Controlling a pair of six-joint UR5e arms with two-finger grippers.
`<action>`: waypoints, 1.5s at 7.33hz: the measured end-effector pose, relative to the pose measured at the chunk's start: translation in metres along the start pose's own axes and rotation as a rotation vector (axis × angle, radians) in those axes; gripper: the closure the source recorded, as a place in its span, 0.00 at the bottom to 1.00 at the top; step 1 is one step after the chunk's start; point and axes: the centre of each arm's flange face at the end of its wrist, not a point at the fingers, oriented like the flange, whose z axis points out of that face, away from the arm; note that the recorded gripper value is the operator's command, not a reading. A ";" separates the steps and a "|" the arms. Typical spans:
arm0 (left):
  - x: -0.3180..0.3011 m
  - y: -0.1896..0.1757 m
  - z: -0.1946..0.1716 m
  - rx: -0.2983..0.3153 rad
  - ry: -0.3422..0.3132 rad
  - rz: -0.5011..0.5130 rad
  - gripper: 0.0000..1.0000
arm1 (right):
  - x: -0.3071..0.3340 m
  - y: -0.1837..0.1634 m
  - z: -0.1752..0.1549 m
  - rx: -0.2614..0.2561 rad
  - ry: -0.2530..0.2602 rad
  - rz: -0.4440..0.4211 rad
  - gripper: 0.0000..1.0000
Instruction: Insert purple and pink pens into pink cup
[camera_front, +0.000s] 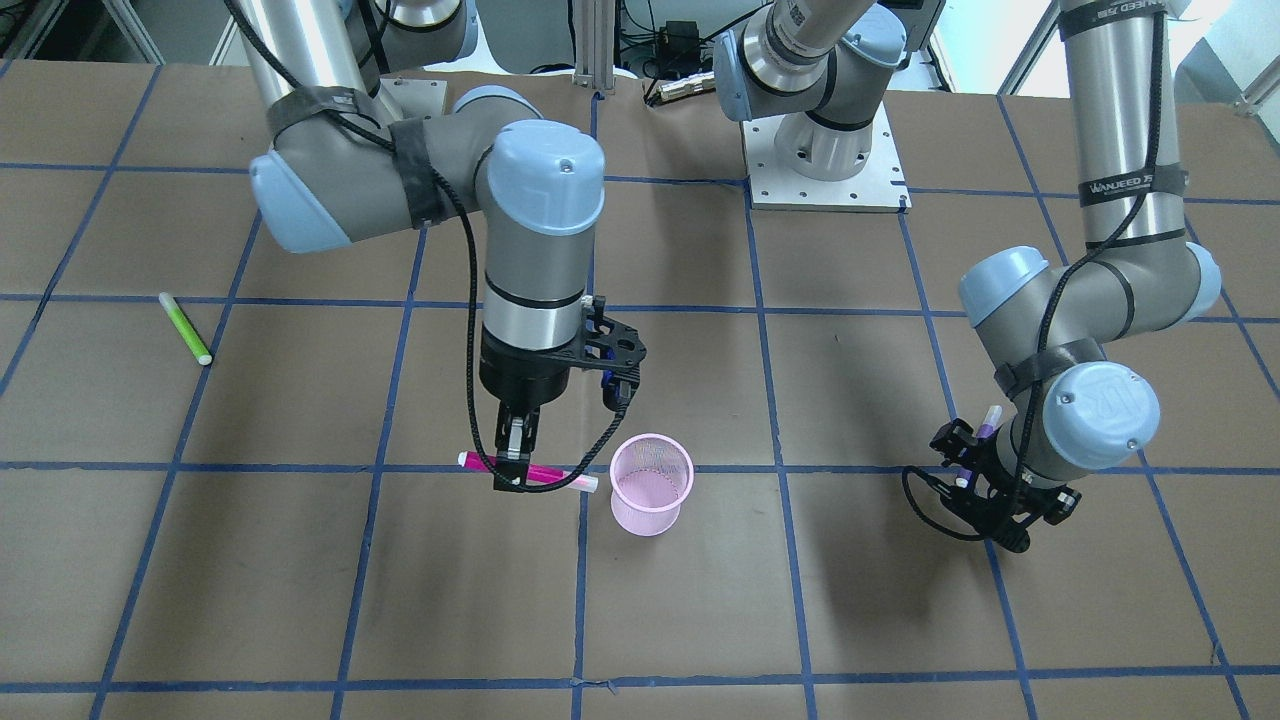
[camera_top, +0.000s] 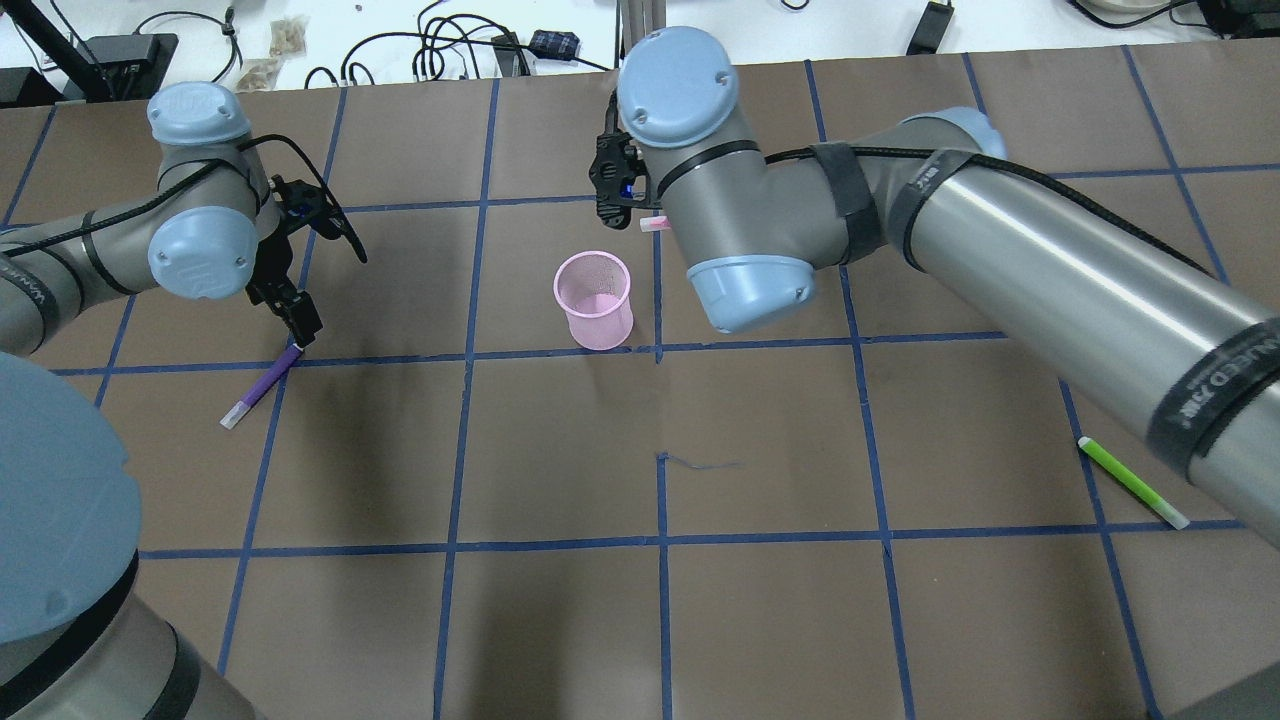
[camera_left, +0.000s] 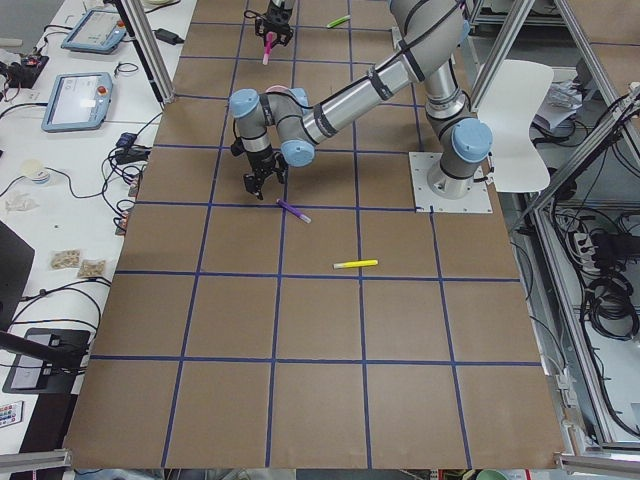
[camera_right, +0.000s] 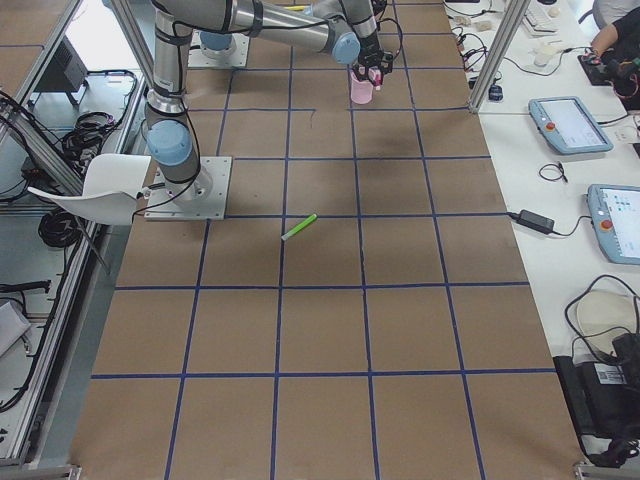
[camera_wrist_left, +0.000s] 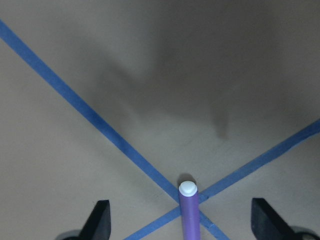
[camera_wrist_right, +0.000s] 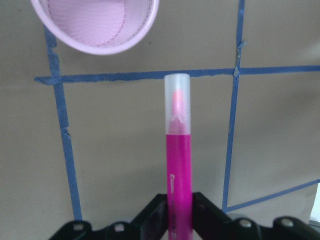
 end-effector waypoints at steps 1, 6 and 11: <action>-0.008 0.009 0.007 0.005 0.018 -0.016 0.00 | -0.005 -0.022 -0.006 -0.053 0.027 -0.035 1.00; -0.005 0.009 0.029 0.030 0.092 -0.030 0.34 | -0.040 -0.101 -0.009 -0.337 0.116 -0.273 1.00; -0.005 0.007 0.032 0.039 0.096 -0.012 1.00 | -0.045 -0.137 0.020 -0.392 0.139 -0.327 0.84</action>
